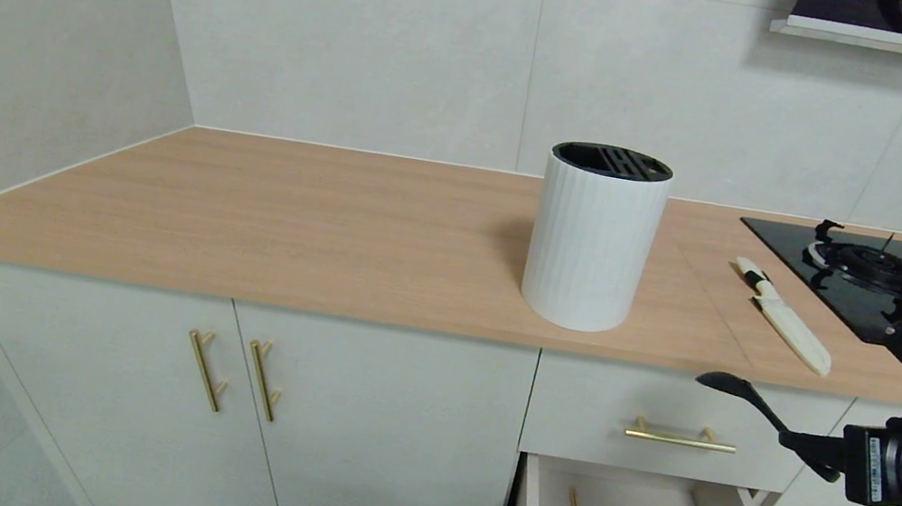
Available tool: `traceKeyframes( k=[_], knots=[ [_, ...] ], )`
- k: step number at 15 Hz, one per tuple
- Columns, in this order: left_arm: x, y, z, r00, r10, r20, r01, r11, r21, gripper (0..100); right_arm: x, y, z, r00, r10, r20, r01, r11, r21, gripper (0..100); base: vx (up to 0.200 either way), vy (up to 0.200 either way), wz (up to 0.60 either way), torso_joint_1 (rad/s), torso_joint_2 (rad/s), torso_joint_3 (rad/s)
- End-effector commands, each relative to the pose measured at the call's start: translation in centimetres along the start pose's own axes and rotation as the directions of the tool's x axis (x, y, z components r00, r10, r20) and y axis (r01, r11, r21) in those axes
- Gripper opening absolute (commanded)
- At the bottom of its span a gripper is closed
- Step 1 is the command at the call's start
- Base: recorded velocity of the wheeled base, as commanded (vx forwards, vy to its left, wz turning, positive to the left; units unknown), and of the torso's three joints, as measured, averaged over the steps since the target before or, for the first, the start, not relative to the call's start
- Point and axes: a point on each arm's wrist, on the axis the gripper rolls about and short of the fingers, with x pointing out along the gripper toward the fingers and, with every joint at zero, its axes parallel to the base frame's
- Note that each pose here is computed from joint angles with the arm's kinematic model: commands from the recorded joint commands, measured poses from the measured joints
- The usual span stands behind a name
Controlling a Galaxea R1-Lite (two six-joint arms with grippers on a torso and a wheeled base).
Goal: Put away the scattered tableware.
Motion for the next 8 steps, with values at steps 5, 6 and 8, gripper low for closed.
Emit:
traceKeyframes(
  k=[5, 6, 8],
  knots=[
    [0.01, 0.00, 0.00, 1.000, 0.001, -0.002, -0.001, 1.000, 0.000, 100, 1.43, -0.33, -0.71, 0.998, -0.001, -0.062, 0.000, 1.000, -0.009, 0, 0.000, 0.000, 0.00, 0.000, 0.00, 0.000],
    [0.01, 0.00, 0.00, 1.000, 0.001, -0.002, -0.001, 1.000, 0.000, 100, 1.51, -0.35, -0.73, 0.998, -0.001, -0.065, 0.000, 1.000, -0.008, 0, 0.000, 0.000, 0.00, 0.000, 0.00, 0.000],
    [0.01, 0.00, 0.00, 1.000, -0.001, -0.002, 0.001, 1.000, 0.000, 100, 1.67, -0.39, -0.78, 0.997, -0.001, -0.071, 0.000, 1.000, -0.013, 0, 0.000, 0.000, 0.00, -0.107, 0.26, 0.149]
  ],
)
